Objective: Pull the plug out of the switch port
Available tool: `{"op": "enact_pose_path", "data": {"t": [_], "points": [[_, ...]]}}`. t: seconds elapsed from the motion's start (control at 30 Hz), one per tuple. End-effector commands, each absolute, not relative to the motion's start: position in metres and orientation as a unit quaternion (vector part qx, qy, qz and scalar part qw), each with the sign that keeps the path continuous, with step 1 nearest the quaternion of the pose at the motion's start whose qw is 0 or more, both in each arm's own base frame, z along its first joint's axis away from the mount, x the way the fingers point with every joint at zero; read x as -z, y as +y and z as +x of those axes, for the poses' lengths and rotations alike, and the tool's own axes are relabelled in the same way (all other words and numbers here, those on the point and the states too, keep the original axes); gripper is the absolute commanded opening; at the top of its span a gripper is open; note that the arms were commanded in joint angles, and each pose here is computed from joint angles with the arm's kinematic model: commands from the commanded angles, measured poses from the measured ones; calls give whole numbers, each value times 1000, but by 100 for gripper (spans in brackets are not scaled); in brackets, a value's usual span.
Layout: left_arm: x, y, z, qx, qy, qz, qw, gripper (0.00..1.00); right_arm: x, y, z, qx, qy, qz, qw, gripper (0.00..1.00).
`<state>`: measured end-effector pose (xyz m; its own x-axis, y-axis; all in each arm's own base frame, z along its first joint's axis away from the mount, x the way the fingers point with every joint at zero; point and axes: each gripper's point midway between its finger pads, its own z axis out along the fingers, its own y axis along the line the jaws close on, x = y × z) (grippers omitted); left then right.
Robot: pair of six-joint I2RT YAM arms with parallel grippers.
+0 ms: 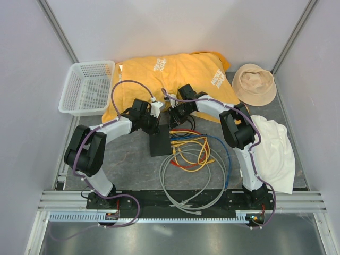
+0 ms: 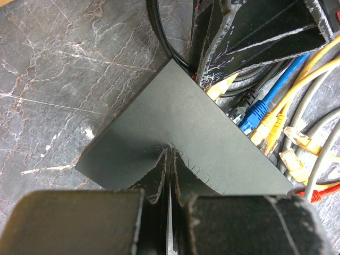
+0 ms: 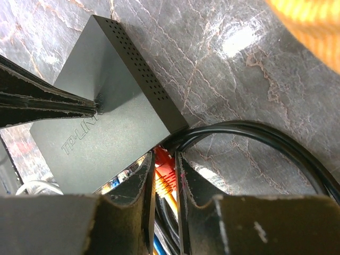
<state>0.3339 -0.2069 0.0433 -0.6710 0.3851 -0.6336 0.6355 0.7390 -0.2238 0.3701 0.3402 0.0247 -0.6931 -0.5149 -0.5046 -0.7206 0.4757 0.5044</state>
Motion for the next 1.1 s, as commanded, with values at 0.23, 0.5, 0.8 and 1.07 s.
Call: {"op": "enact_pose_path", "data": {"t": [0.23,0.5,0.8,1.07], "points": [[-30,-203,326,205,902,282,256,2,24,326,358,-275,868,-397,111,0],[-29,-202,326,203,902,281,257,2,31,321,359,-258,875,-395,108,0],[-30,-199,326,190,906,272,263,1,35,311,368,-217,882,-404,108,0],[-32,-194,329,176,911,258,269,2,38,314,361,-218,880,-413,79,0]]}}
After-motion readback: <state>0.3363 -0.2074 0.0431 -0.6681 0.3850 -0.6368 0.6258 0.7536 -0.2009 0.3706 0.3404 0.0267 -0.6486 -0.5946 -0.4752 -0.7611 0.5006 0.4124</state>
